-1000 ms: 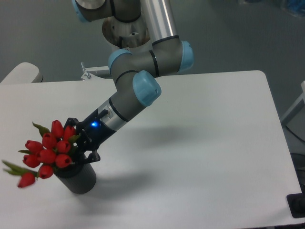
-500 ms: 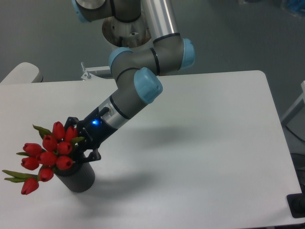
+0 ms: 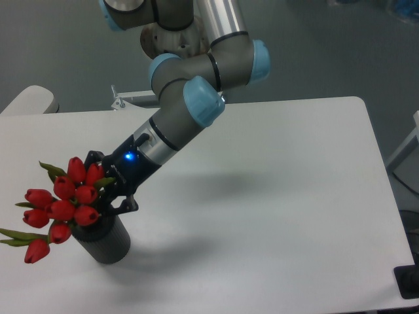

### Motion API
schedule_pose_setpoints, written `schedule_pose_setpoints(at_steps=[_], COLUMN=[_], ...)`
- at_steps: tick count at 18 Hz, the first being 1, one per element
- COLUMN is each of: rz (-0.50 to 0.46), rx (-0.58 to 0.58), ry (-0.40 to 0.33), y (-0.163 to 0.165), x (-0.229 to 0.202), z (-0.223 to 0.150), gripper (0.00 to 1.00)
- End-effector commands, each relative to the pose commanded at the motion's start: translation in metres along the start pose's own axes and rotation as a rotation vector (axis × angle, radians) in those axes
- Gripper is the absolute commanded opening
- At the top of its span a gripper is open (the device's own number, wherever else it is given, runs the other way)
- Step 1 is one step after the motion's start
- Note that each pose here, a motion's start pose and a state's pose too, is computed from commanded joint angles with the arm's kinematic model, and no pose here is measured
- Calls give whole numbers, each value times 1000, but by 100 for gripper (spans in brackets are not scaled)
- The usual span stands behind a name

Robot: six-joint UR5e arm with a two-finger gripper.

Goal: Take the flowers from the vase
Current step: 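Close the gripper on the tulip stems, then lift the tulip bunch up out of the grey vase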

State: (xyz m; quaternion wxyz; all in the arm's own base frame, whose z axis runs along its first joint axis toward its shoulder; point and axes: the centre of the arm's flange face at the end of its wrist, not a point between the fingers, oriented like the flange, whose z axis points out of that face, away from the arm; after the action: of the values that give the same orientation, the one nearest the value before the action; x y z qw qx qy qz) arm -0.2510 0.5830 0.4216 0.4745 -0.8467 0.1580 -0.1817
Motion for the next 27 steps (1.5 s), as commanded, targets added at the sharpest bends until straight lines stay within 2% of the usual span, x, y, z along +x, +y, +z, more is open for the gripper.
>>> schedule_pose_setpoints(at_steps=[6, 14, 20, 24, 27], rz=[-28, -41, -108, -117, -136], rx=[43, 74, 174, 186, 179], ry=[-33, -58, -84, -125, -142], y=[-46, -69, -87, -82, -59], x=[-3, 3, -17, -34, -63], z=[-21, -45, -102, -125, -128], gripper=[36, 36, 36, 36, 36])
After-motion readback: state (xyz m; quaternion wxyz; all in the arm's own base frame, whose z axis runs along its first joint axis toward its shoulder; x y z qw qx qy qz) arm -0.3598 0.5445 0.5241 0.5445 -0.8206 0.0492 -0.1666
